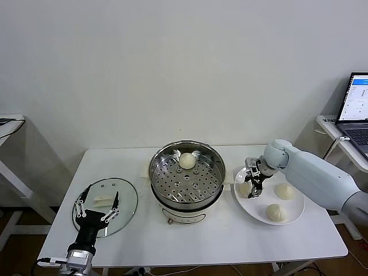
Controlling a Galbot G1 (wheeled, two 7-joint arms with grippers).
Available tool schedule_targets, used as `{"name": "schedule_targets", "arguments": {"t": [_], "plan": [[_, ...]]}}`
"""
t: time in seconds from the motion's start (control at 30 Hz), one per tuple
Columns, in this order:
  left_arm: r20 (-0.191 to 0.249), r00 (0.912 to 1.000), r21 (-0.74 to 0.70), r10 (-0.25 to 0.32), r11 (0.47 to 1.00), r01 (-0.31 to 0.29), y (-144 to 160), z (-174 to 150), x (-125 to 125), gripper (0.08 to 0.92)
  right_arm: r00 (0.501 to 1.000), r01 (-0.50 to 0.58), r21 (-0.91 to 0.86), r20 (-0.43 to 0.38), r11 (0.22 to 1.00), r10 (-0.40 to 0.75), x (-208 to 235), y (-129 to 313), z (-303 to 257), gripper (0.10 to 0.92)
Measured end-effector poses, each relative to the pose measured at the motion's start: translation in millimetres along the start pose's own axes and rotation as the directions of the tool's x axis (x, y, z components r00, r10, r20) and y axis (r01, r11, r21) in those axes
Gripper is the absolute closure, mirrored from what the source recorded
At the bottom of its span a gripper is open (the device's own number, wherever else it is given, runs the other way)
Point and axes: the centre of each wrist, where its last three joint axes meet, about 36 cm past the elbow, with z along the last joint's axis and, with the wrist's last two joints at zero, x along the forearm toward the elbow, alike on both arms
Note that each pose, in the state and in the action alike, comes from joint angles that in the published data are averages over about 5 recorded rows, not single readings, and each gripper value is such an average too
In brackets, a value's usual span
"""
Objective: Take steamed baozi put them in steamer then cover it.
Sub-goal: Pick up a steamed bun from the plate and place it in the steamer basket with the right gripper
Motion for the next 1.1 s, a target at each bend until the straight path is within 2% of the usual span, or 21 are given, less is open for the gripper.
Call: {"name": "schedule_targets", "arguments": {"t": [0.3, 0.63, 0.83, 1.1], "plan": [[0.008, 1.0, -0.003, 0.002, 1.0, -0.002, 0.9, -3.1, 0.3, 0.177, 0.999, -0.018, 0.008, 0.046, 1.0, 0.018, 85.7, -1.9, -18.5, 0.31], [0.025, 0.9997, -0.009, 0.008, 1.0, -0.007, 2.2, -7.9, -1.3, 0.177, 0.996, -0.021, 0.069, 0.092, 0.997, 0.015, 174.9, 6.0, -87.4, 0.31], [0.027, 0.9996, -0.014, 0.01, 1.0, -0.01, 3.5, -8.2, -1.7, 0.177, 0.994, -0.009, 0.111, 0.107, 0.994, -0.003, 196.6, 7.7, -145.0, 0.31], [0.021, 0.9998, -0.019, 0.006, 1.0, -0.006, 6.6, -5.9, -1.6, 0.177, 0.996, 0.02, 0.186, 0.087, 0.982, -0.037, 191.7, 4.3, -226.4, 0.31]]}}
